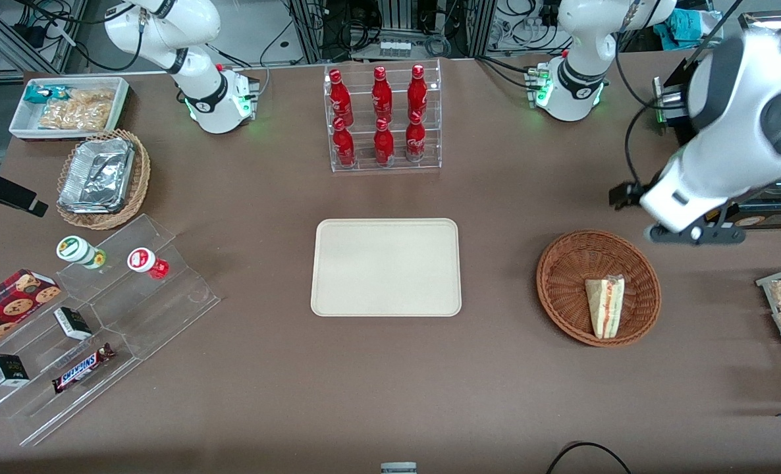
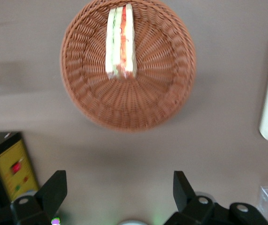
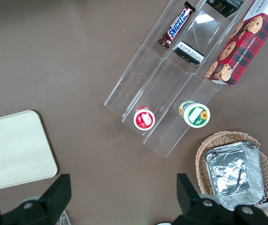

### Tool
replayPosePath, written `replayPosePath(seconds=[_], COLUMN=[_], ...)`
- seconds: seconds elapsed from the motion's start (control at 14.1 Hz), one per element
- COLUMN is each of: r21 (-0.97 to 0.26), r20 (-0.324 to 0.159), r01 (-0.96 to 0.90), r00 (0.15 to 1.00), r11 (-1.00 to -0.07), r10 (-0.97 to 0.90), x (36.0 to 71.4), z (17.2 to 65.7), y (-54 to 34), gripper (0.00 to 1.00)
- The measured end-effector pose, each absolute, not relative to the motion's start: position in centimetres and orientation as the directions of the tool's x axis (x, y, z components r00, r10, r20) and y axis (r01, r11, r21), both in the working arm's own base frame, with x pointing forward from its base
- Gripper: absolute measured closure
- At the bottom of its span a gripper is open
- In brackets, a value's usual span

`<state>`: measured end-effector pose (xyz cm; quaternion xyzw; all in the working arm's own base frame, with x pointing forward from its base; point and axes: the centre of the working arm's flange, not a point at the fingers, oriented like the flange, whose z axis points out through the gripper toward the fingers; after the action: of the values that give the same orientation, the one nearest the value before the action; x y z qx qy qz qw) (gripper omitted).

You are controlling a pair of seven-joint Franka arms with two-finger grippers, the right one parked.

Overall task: Place sandwich from basket to tray
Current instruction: 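Move the left gripper over the sandwich in the wicker basket, then lower the left gripper and close it on the wrapped sandwich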

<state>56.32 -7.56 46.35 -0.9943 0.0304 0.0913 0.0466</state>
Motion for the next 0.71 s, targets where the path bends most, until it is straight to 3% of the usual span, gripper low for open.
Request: replayPosePath(seconds=[0.28, 0.57, 0.71], r21=[-0.057, -0.043, -0.034], r20=[-0.157, -0.159, -0.135], r01=[-0.042, -0.021, -0.014], r00=[0.987, 0.987, 0.991], r11=[-0.997, -0.999, -0.999], r10=[-0.033, -0.014, -0.01], x=[56.1, 56.8, 57.3], z=[35.0, 31.7, 30.8], y=[-5.4, -4.2, -3.9], gripper=[0.0, 0.0, 0.0])
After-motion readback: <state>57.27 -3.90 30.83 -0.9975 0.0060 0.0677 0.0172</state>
